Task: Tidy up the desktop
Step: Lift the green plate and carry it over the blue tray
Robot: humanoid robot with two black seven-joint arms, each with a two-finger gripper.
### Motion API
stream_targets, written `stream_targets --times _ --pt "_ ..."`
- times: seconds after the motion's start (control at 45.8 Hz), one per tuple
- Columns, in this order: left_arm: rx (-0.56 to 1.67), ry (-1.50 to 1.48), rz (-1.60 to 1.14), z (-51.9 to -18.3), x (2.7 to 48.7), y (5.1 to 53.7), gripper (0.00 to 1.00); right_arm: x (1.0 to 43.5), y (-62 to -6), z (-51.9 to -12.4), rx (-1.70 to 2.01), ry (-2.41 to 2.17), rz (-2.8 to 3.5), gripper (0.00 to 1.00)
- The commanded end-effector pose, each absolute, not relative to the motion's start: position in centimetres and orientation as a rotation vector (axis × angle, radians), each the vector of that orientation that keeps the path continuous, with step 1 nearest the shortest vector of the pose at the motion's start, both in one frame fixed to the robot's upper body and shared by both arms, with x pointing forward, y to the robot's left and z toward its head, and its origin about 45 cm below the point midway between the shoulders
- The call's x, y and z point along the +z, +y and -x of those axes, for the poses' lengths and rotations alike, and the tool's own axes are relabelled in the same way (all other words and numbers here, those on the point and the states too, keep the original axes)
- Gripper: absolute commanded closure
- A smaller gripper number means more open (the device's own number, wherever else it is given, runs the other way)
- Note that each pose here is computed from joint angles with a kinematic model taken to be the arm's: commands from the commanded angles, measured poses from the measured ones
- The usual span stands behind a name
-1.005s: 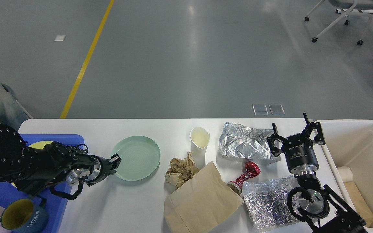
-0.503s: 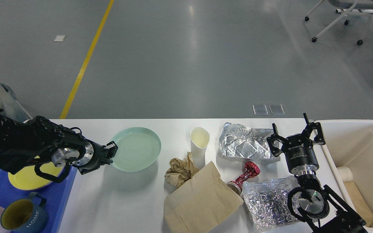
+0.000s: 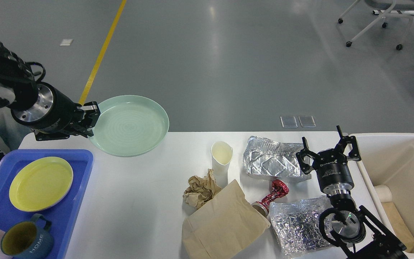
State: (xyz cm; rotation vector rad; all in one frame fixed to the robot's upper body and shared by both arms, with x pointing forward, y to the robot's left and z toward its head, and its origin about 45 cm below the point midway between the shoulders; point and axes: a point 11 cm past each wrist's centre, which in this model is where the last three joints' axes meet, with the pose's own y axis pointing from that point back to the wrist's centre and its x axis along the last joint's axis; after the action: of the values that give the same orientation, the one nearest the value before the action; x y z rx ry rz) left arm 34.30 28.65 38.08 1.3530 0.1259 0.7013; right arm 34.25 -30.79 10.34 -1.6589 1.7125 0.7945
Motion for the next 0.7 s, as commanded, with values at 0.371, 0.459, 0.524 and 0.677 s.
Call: stream_targets --times 0.371,0.459,0.524,0.677 --pt "0.856 0.211 -1.343 -34.5 39.4 35.9 1.00 10.3 -30.8 -34.2 0.794 1.713 1.659 0.00" --pt "0.950 0.298 -1.330 -34.9 36.6 41.4 1.00 10.3 -30.8 -34.2 0.794 1.713 1.659 0.00" --pt "0.994 0.355 -1.320 -34.5 34.7 44.3 1.00 10.3 -30.8 -34.2 0.796 1.712 1.660 0.00" --pt "1.074 0.440 -1.329 -33.1 30.9 49.8 1.00 10.3 -30.8 -34.2 0.794 1.713 1.659 0.00"
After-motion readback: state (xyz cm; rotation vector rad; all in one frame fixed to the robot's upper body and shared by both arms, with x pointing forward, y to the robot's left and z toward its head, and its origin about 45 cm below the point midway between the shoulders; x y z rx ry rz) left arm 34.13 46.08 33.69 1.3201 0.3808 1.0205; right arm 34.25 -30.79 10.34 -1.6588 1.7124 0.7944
